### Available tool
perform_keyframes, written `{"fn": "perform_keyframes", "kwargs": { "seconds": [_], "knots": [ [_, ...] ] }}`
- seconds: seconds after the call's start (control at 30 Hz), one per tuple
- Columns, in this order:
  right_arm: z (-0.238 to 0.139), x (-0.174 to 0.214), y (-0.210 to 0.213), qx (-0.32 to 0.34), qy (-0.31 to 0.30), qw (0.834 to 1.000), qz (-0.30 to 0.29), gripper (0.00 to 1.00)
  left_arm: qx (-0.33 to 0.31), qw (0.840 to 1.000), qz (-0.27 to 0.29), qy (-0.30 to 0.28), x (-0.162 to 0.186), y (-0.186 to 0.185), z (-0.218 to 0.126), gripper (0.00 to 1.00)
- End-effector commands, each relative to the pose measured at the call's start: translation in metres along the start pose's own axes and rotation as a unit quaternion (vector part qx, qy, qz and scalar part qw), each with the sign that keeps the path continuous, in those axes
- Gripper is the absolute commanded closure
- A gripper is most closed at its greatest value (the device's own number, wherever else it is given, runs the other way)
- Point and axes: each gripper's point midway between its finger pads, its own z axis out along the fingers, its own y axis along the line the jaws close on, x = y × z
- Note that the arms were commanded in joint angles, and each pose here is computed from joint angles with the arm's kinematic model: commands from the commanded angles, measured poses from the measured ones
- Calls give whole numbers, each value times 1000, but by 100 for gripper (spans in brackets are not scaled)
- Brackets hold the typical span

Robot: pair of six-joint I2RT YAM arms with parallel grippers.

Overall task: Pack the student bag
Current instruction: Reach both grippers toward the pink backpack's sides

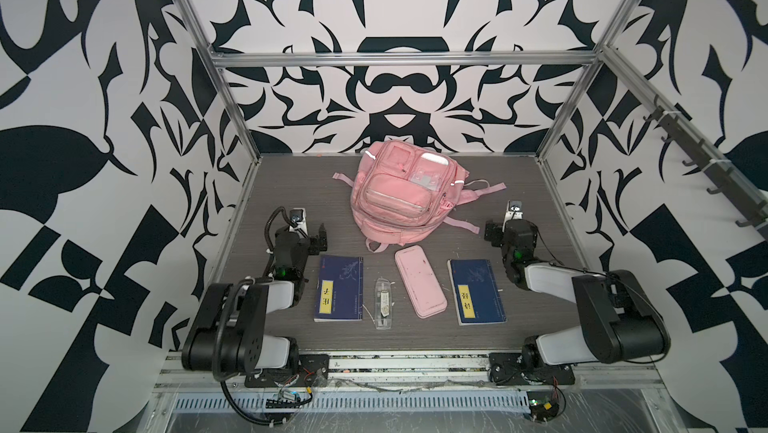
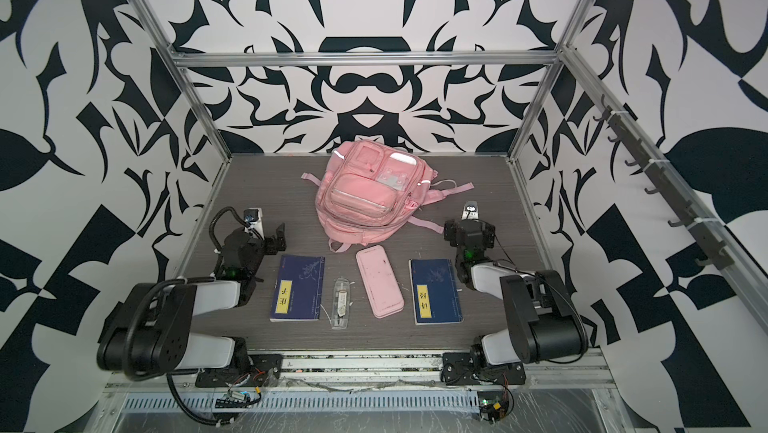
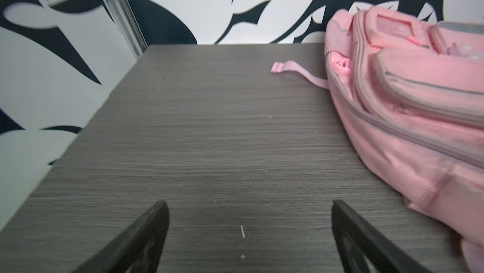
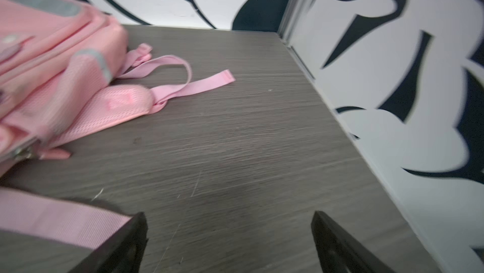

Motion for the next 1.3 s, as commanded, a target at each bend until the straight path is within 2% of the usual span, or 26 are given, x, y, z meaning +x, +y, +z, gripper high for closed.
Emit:
{"fn": "perform_keyframes", "kwargs": {
  "seconds": [0.0,0.03,0.1,0.17,0.3,0.43,0.53,0.73,0.83,0.9,0.93,0.97,1.2,1.27],
  "knots": [
    [-15,-31,-43,135,32,987,76,0,-43,997,-56,-15,-38,4,-21,1],
    [-14,-37,-39,129,46,987,80,0,-19,997,-77,5,-47,-5,-26,1],
    [-15,-45,-33,126,88,983,101,0,-15,989,-138,46,-65,-10,-33,1],
    [-13,-45,-16,91,131,982,100,0,31,983,-173,58,-81,-29,-32,1],
    [-11,-29,34,-38,186,977,101,2,100,949,-263,139,-89,-68,-25,1],
    [-27,-21,83,-169,216,952,133,6,174,907,-324,203,-79,-120,-22,1],
    [-39,-16,107,-220,232,938,135,6,196,892,-328,240,-66,-158,-26,1],
    [-55,1,137,-258,253,926,111,7,191,875,-334,294,-36,-205,-25,3],
    [-60,9,151,-282,262,916,113,11,197,859,-347,321,-27,-230,-17,10],
    [-63,14,160,-298,269,909,113,18,216,845,-353,340,-25,-252,-10,14],
    [-63,14,162,-299,269,908,116,19,223,840,-356,342,-25,-261,-6,14],
    [-64,15,164,-302,268,907,120,19,226,836,-362,345,-24,-268,-2,19],
    [-69,20,179,-327,291,889,138,23,218,810,-408,361,-9,-301,34,23],
    [-71,21,180,-330,293,886,140,23,206,807,-417,364,-1,-304,42,24]
  ]
}}
